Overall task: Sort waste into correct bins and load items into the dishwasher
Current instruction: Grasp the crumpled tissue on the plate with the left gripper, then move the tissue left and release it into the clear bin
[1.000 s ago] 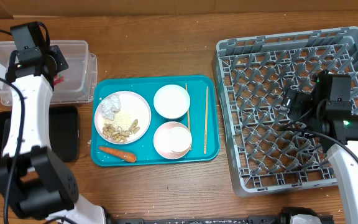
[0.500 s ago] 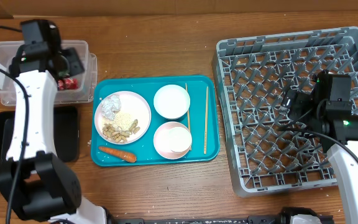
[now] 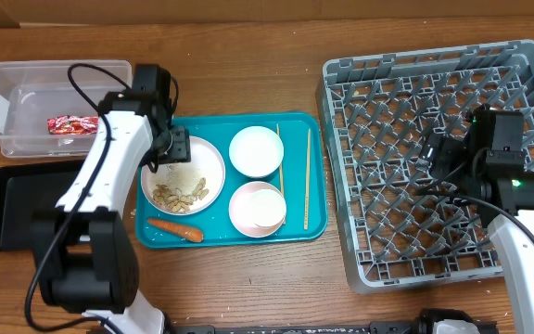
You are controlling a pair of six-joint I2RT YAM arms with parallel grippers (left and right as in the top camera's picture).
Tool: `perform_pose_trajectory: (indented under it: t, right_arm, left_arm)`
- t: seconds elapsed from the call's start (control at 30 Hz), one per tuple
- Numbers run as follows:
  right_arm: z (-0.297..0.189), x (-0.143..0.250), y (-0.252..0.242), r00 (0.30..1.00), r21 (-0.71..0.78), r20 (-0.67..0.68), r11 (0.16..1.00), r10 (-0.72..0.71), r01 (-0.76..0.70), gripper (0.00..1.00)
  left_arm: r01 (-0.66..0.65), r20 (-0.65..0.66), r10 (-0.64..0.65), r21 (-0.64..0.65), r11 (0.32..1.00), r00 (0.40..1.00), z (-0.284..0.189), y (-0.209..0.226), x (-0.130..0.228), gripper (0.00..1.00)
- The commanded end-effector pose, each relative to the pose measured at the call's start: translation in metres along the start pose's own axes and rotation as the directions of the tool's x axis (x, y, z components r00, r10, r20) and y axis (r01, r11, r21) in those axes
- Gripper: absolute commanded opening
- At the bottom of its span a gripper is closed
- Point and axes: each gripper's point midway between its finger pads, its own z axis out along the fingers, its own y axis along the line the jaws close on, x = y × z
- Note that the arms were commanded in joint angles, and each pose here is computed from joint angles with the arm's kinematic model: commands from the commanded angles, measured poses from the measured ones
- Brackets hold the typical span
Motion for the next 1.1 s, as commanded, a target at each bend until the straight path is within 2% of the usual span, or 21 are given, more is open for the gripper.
perform_pose_trajectory:
  t: [0.0,0.17,0.23,0.37,0.4,0.43,0.63,0.8,0.97,1.07]
  right_arm:
    - [-0.008,-0.011,0.002,0.999,-0.012,0.037,1.000,0.006,-0.006,1.00]
    - [-0.008,-0.011,0.002,0.999,-0.012,0.035,1.000,0.006,-0.006,1.00]
    - [-0.008,-0.010,0.002,1.000,-0.011,0.030,1.000,0.005,-0.005,1.00]
    - [-0.008,-0.008,0.001,1.000,-0.008,0.023,1.000,0.005,-0.004,1.00]
    - [-0.008,-0.008,0.001,1.000,-0.008,0.023,1.000,0.004,-0.004,1.00]
    - [-0.008,-0.008,0.001,1.000,-0.008,0.023,1.000,0.004,-0.004,1.00]
    - [-0.008,-0.008,0.001,1.000,-0.008,0.023,1.000,0.004,-0.004,1.00]
    - [-0.008,-0.007,0.001,1.000,-0.007,0.018,1.000,0.004,-0.004,1.00]
    - [-0.008,-0.006,0.001,1.000,-0.007,0.016,1.000,0.004,-0.004,1.00]
    - [-0.008,-0.006,0.001,1.000,-0.007,0.016,1.000,0.004,-0.004,1.00]
  left_arm:
    - [0.025,-0.020,-0.028,-0.117,0.993,0.999,0.026,0.019,0.002,0.68]
    - [0.022,-0.036,-0.027,-0.120,0.993,0.999,0.047,0.017,-0.001,0.66]
    - [0.019,-0.049,-0.025,-0.119,0.993,0.998,0.054,0.015,0.000,0.60]
    - [0.015,-0.060,-0.022,-0.122,0.992,0.998,0.061,0.014,0.001,0.17]
    - [0.016,-0.054,-0.023,-0.121,0.992,0.998,0.060,0.014,-0.001,0.08]
    - [0.018,-0.045,-0.023,-0.120,0.993,0.999,0.058,0.014,-0.004,0.04]
    - [0.036,0.034,-0.033,-0.104,0.994,0.999,0.019,0.013,-0.032,0.04]
    - [0.057,0.119,-0.045,-0.096,0.994,0.992,-0.038,0.018,-0.057,0.04]
    - [0.135,0.255,-0.099,-0.129,0.982,0.962,-0.076,0.045,-0.088,0.04]
    - [0.210,0.338,-0.159,-0.121,0.970,0.928,-0.083,0.069,-0.109,0.04]
